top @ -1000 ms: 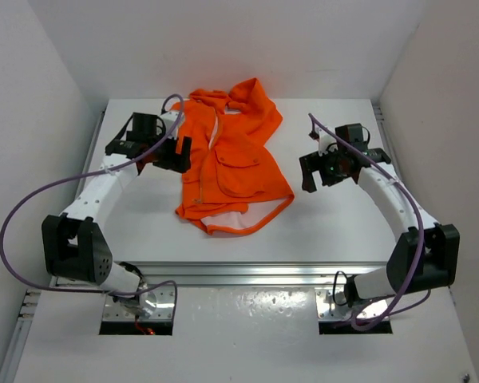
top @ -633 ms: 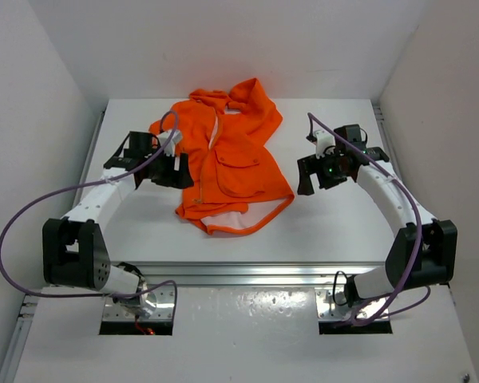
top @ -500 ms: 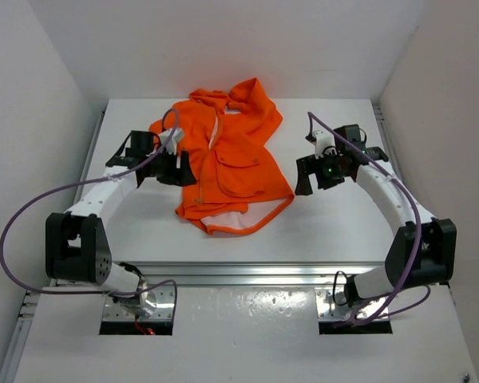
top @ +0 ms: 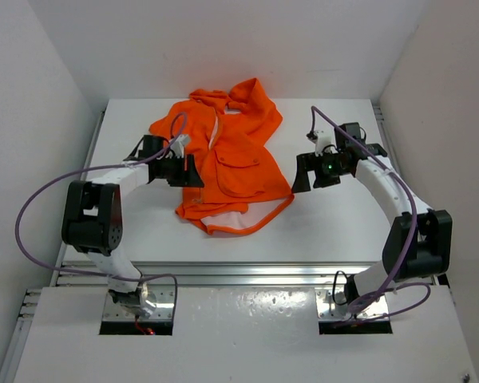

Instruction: Zip up the jacket

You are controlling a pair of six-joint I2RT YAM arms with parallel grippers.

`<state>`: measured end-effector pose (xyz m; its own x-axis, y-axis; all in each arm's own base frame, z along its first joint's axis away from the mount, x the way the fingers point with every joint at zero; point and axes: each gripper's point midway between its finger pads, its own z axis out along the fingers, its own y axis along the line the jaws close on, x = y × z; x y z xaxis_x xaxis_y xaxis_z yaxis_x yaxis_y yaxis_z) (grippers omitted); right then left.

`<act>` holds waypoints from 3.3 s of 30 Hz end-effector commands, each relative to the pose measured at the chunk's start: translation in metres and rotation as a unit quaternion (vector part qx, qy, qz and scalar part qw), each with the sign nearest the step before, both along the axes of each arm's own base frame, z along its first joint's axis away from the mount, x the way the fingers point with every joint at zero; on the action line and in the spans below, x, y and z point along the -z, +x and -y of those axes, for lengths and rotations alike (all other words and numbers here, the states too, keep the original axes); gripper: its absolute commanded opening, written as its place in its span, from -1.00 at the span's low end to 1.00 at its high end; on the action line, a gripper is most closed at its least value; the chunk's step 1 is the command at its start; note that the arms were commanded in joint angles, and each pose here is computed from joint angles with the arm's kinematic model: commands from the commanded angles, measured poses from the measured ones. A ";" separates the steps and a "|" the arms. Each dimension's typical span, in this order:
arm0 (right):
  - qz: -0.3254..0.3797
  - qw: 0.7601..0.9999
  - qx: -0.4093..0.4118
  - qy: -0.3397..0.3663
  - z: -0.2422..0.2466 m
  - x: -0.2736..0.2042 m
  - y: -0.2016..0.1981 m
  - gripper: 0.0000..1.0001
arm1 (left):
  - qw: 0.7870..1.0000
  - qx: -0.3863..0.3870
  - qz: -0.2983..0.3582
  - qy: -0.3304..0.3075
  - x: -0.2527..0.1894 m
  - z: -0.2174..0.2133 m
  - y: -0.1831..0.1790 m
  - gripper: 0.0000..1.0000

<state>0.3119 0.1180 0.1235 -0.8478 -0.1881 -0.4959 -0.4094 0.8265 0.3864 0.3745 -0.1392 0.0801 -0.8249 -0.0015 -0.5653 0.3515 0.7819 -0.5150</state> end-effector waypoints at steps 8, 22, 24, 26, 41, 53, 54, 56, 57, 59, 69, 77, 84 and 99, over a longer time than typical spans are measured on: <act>0.013 1.000 -0.001 0.023 -0.004 -0.017 0.011 0.85 | 0.999 0.002 0.020 -0.043 0.014 0.012 0.041 0.10; 0.009 0.999 -0.008 0.032 -0.006 -0.017 0.013 0.85 | 0.987 0.089 -0.010 -0.135 0.012 0.034 -0.004 -0.24; 0.005 0.999 -0.005 0.035 -0.006 -0.017 0.013 0.85 | 0.987 0.090 -0.015 -0.133 0.014 0.034 -0.010 -0.28; 0.009 0.999 -0.005 0.044 -0.009 -0.020 0.015 0.85 | 0.988 0.085 -0.026 -0.124 0.023 0.031 -0.016 -0.28; 0.003 0.989 -0.031 0.142 -0.068 -0.042 0.022 0.77 | 0.965 0.162 0.018 -0.203 -0.048 0.071 -0.010 -0.90; -0.038 0.966 -0.010 0.254 -0.113 -0.046 0.054 1.00 | 0.918 0.236 0.045 -0.315 -0.128 0.137 -0.013 -0.92; -0.035 0.964 -0.019 0.263 -0.114 -0.048 0.054 1.00 | 0.919 0.226 0.022 -0.322 -0.125 0.138 -0.013 -0.92; -0.046 0.960 -0.010 0.278 -0.118 -0.044 0.057 1.00 | 0.915 0.214 0.018 -0.342 -0.135 0.141 -0.006 -0.92; -0.049 0.957 -0.012 0.284 -0.121 -0.043 0.056 1.00 | 0.915 0.204 0.009 -0.349 -0.131 0.142 -0.002 -0.95; -0.051 0.956 -0.018 0.289 -0.125 -0.039 0.057 1.00 | 0.907 0.194 0.008 -0.373 -0.141 0.144 0.002 -0.95; -0.049 0.946 -0.046 0.316 -0.155 -0.040 0.064 1.00 | 0.904 0.189 -0.001 -0.383 -0.137 0.157 0.006 -0.99; -0.051 0.938 -0.067 0.336 -0.175 -0.047 0.061 0.60 | 0.906 0.179 -0.011 -0.384 -0.132 0.162 0.010 -0.99; -0.047 0.935 -0.076 0.342 -0.178 -0.054 0.060 0.19 | 0.909 0.182 -0.016 -0.375 -0.125 0.166 0.011 -0.99; -0.040 0.935 -0.076 0.345 -0.179 -0.059 0.061 -0.95 | 0.913 0.175 -0.018 -0.367 -0.118 0.170 0.014 -0.92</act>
